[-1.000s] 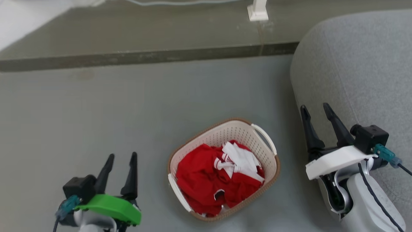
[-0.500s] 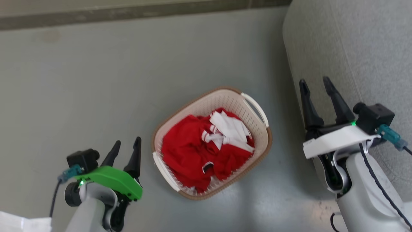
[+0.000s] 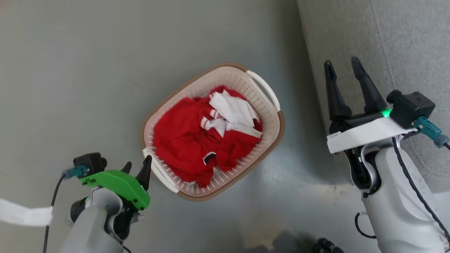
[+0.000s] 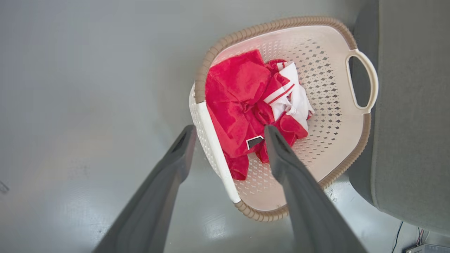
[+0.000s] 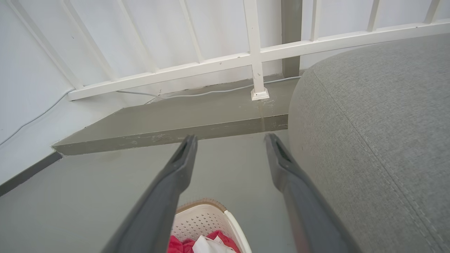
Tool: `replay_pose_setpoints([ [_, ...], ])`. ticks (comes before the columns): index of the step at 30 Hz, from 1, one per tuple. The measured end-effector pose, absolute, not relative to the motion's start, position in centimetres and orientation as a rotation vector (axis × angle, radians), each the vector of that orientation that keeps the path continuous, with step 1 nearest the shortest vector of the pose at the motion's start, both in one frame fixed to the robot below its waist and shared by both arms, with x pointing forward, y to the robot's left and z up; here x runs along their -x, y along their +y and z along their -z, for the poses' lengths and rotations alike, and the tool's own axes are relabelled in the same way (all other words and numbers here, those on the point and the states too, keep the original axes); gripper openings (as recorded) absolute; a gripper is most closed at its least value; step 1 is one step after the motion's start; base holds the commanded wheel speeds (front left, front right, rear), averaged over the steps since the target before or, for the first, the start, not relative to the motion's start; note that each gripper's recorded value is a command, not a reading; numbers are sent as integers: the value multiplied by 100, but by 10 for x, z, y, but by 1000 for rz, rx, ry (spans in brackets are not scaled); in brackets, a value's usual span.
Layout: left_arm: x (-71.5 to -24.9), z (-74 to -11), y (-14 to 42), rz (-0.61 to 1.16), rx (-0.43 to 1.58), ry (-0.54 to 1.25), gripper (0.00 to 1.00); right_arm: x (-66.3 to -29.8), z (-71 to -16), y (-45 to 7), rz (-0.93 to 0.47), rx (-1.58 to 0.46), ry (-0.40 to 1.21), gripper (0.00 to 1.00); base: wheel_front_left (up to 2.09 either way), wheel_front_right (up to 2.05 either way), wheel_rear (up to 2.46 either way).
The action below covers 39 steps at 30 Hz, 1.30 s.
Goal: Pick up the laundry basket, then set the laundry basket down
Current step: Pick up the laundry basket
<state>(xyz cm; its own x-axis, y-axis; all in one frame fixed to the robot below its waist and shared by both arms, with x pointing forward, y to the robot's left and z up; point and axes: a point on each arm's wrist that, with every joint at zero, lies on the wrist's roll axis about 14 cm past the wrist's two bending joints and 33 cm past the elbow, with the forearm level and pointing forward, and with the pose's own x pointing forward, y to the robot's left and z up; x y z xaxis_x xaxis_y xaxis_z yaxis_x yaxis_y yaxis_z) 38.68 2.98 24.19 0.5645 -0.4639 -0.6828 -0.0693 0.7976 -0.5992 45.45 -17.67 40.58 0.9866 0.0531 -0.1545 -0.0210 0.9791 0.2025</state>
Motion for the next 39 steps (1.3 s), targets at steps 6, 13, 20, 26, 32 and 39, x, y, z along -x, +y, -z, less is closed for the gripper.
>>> replay_pose_setpoints([
  [6,-368,-215,7,289,670,1137,100,-455,-390,-186,-11,-192,195,100,0,0,0],
  [13,-354,-190,-1,267,721,1287,100,-451,-373,-196,21,-175,240,100,0,0,0],
  [20,-366,-175,-7,270,737,1336,100,-450,-357,-202,41,-168,276,100,0,0,0],
  [26,-365,-156,-5,262,722,1388,100,-452,-347,-206,50,-162,296,100,0,0,0],
  [32,-364,-148,-10,270,718,1421,76,-453,-342,-210,58,-155,306,100,0,0,0],
  [39,-362,-142,-6,261,695,1442,0,-454,-339,-210,60,-153,311,100,0,0,0],
])
